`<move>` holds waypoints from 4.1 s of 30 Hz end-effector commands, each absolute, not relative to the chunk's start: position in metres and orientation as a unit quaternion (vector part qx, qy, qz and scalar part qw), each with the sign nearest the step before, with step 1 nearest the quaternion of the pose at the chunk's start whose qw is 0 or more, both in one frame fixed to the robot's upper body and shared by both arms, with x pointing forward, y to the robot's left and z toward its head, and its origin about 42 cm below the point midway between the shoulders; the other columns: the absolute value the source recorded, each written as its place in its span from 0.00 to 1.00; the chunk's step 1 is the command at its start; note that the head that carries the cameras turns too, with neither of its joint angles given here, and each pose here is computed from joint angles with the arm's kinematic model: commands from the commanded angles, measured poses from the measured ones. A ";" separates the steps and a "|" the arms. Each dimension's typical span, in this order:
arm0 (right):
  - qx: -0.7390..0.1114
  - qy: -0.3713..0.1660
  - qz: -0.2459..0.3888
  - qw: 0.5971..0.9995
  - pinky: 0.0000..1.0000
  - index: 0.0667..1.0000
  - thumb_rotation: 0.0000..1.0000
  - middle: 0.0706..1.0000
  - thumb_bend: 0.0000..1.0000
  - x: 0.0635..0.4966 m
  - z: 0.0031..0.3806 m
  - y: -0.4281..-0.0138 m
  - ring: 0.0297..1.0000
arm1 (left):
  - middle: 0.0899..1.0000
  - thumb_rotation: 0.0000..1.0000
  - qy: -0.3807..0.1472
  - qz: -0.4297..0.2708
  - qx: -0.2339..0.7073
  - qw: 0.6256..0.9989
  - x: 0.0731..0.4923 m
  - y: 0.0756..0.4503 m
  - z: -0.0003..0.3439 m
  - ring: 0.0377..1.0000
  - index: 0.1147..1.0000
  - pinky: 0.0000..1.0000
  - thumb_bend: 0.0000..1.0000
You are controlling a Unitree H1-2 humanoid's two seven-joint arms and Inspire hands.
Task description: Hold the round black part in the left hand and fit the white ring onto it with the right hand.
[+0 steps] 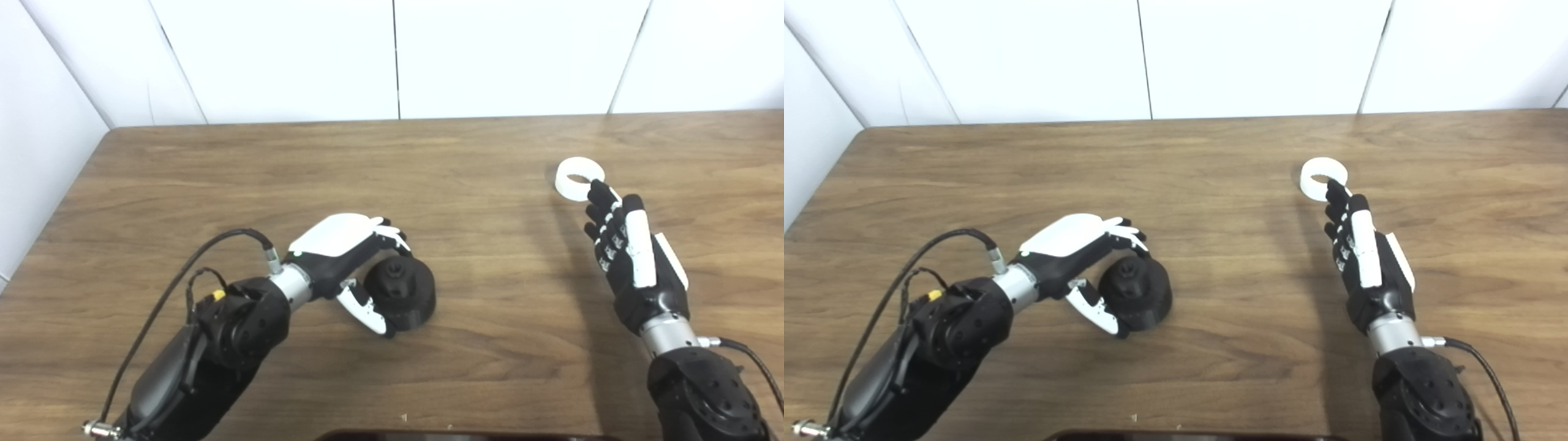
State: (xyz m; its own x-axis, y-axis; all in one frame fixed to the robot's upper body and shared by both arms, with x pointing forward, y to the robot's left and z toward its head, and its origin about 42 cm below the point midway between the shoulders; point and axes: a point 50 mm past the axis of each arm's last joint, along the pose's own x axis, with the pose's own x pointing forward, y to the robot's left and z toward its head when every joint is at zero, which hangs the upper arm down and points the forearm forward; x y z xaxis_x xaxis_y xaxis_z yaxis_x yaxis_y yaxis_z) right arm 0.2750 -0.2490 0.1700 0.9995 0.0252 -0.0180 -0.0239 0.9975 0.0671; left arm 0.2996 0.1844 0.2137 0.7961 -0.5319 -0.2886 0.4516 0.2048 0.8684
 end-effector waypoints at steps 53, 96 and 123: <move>-0.396 -0.126 0.008 0.910 0.76 0.74 0.32 0.86 0.80 0.335 0.290 -0.270 0.87 | 0.91 0.22 -0.078 -0.332 0.552 0.761 0.304 0.152 0.197 0.99 0.65 0.84 0.90; -0.492 0.006 0.038 0.870 0.86 0.74 0.34 0.90 0.86 0.444 0.279 -0.312 0.95 | 0.91 0.21 -0.087 -0.323 0.551 0.764 0.302 0.155 0.201 0.99 0.65 0.83 0.91; -0.574 0.014 0.064 0.817 1.00 0.81 0.36 1.00 0.93 0.464 0.276 -0.309 1.00 | 0.92 0.22 -0.085 -0.325 0.550 0.764 0.304 0.154 0.200 1.00 0.65 0.83 0.91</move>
